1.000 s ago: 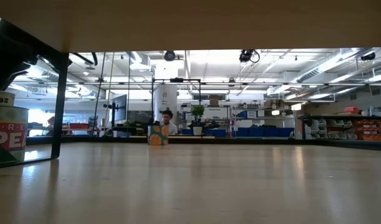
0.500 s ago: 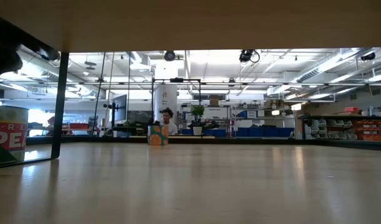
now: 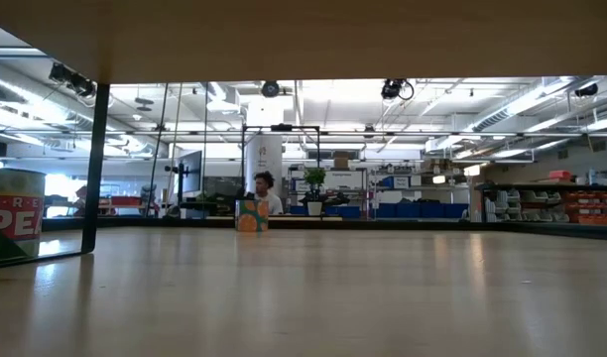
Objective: Pick and place cans onto a shelf
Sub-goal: Put the canned peaches on the shelf
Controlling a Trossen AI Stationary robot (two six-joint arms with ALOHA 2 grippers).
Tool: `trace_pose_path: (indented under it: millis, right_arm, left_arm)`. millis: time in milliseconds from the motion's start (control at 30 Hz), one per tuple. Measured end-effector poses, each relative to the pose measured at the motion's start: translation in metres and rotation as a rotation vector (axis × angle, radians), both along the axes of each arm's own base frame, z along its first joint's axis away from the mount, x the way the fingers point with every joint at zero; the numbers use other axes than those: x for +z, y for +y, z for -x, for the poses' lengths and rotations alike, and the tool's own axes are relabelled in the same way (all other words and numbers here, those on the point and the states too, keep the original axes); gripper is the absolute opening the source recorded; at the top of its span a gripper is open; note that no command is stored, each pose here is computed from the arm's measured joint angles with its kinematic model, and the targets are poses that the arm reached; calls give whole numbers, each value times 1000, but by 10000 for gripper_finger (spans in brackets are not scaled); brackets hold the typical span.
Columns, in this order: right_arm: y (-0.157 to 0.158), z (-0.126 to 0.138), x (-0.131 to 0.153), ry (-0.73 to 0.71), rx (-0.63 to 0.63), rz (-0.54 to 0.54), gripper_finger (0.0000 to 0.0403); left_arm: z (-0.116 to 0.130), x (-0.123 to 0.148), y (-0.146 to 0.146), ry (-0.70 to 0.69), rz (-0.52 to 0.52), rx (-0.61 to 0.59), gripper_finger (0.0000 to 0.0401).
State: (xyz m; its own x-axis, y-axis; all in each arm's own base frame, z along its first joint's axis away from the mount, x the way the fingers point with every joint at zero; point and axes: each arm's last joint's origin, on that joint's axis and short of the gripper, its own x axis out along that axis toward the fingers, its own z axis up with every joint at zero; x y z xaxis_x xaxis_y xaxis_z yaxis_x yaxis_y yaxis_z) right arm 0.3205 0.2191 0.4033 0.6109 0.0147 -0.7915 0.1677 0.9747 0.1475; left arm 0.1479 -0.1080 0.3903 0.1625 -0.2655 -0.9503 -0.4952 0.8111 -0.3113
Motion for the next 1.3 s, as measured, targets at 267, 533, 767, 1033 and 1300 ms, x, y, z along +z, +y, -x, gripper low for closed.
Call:
trace_pose_path:
  millis: [267, 533, 767, 1033, 1300]
  right_arm:
    - [-11, 3, -3, 54, -28, 83, 346]
    - [-19, 20, 11, 53, -24, 99, 346]
    - [-20, 27, 12, 88, 27, 138, 346]
    - [-18, 28, 12, 98, 79, 145, 346]
    - [-15, 29, 12, 94, 11, 82, 346]
  left_arm:
    - [-31, 57, -54, -314, -44, -264, 321]
    - [-82, 47, -115, -363, -137, -460, 321]
    - [-124, 19, -131, -342, -240, -330, 321]
    - [-150, -2, -138, -338, -254, -317, 323]
    - [-157, -3, -140, -395, -289, -393, 350]
